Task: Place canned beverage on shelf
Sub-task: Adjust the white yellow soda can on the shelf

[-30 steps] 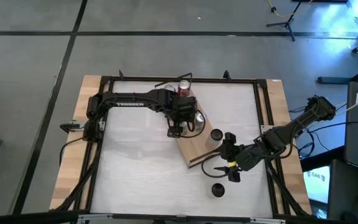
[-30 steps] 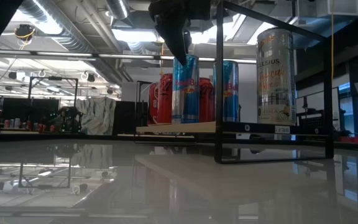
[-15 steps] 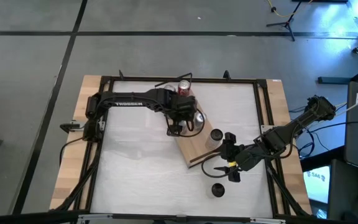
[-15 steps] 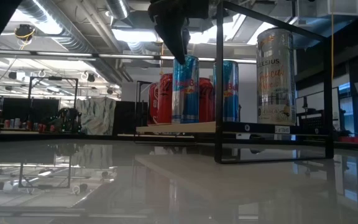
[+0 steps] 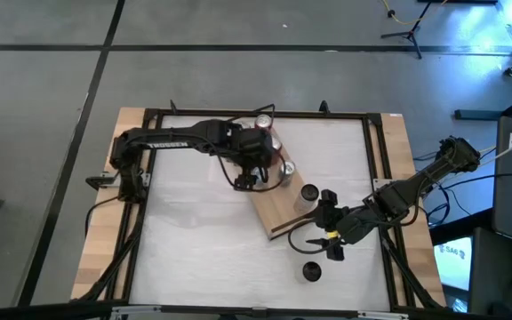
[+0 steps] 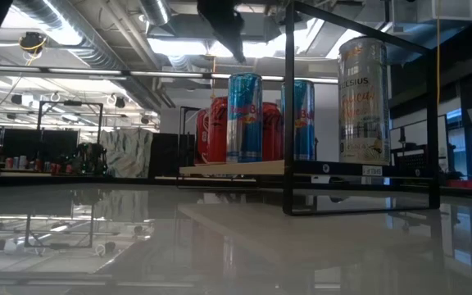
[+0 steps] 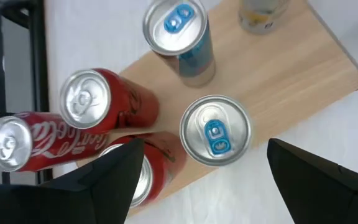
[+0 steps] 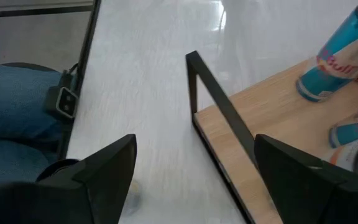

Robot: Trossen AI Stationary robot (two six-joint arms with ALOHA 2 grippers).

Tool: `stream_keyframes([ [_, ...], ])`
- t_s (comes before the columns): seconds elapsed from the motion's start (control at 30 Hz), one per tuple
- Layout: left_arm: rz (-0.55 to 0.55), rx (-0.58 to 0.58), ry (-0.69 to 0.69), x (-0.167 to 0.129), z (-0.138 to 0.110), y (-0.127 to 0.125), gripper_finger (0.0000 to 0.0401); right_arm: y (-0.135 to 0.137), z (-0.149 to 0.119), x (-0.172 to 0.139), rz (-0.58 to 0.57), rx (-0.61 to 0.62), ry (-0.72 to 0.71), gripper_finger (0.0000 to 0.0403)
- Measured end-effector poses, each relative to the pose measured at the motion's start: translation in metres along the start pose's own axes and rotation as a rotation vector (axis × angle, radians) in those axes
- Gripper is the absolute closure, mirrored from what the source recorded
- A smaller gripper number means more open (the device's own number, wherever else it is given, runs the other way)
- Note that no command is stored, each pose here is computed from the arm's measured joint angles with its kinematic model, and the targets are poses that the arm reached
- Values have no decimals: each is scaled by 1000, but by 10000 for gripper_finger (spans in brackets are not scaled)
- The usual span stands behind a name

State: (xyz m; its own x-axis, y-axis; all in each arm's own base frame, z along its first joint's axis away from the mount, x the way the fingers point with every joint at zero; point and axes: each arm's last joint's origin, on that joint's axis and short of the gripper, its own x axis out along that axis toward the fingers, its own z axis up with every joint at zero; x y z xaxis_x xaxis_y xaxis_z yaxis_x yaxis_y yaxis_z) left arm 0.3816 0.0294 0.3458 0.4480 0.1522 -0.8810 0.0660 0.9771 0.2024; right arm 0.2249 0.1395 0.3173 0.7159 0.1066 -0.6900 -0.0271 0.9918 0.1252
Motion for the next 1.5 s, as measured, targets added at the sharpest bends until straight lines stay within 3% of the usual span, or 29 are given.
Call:
stream_keyframes([
  [0.33, 3, -55, -78, -36, -6, 1, 73, 4, -1, 0, 112, 15, 44, 81],
  [0.6, -3, -49, -89, -42, -7, -3, 73, 28, -9, -9, 178, -25, 12, 81],
  [0.73, -8, -42, -91, -43, -7, -6, 73, 35, -14, -14, 79, -45, -61, 81],
  [0.9, -12, -34, -101, -43, -5, -10, 73, 32, -12, -16, -57, 50, -156, 81],
  [1.17, -10, -29, -137, -44, -1, -12, 73, 17, -3, -15, -327, 95, -322, 81],
  [1.3, -5, -31, -147, -44, 0, -12, 73, -2, 6, -8, -384, 168, -315, 81],
  [1.5, -5, -31, -150, -44, 0, -12, 73, -32, 7, 1, -405, 260, -166, 81],
])
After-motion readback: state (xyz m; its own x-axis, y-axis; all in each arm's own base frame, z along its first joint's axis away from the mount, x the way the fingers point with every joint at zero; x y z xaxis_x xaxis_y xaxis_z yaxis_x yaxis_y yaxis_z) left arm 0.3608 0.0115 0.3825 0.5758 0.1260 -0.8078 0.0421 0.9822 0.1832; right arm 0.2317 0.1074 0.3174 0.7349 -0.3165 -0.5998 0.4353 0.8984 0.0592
